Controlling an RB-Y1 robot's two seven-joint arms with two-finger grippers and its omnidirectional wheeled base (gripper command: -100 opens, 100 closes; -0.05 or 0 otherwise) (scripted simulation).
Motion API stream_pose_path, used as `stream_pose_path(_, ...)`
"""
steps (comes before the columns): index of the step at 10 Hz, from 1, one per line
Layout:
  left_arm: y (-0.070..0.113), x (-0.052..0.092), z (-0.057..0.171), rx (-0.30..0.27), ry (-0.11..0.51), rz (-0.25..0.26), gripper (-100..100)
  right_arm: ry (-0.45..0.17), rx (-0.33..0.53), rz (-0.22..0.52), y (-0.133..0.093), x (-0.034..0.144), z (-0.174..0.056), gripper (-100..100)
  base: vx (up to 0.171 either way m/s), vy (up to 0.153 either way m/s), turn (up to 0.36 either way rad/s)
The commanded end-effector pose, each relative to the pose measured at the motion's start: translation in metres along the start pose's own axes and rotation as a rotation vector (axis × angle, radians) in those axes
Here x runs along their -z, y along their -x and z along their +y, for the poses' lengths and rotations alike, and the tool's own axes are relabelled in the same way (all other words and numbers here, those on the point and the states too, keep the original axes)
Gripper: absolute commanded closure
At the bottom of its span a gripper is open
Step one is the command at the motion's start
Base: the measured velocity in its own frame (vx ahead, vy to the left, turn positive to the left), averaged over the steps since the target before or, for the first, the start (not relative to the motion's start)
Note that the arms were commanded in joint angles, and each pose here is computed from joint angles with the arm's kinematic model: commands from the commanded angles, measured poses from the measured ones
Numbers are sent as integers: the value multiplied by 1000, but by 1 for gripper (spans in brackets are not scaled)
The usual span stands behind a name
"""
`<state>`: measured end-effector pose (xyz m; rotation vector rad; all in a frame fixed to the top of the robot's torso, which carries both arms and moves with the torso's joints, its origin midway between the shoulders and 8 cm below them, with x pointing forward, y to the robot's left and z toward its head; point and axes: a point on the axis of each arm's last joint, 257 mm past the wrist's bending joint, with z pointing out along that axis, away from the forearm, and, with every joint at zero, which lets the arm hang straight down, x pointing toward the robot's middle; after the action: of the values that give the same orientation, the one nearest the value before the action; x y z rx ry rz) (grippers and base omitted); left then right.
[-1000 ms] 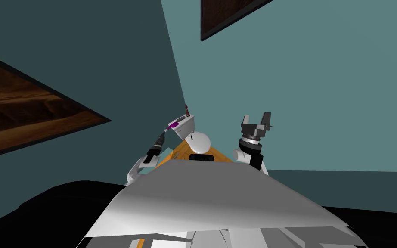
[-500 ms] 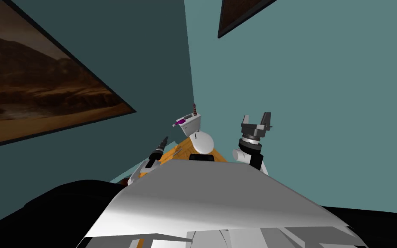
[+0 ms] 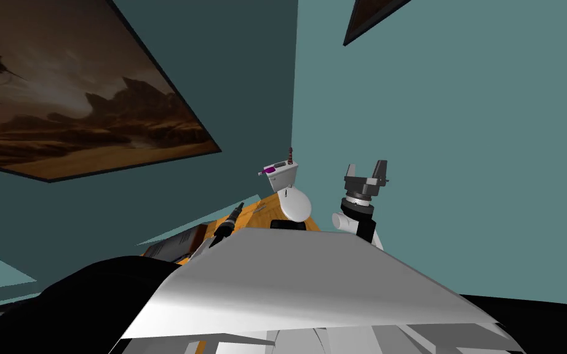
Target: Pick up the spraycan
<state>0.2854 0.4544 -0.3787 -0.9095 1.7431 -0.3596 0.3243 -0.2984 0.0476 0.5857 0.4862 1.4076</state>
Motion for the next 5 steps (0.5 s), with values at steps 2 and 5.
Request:
stream_pose_path(2,-15,12,9,-66,19,25,-100,0,0,0,0,0,0,0,-37,-65,308)
stream_pose_path(5,-45,31,30,-157,57,85,-100,0,0,0,0,0,0,0,-39,-78,272)
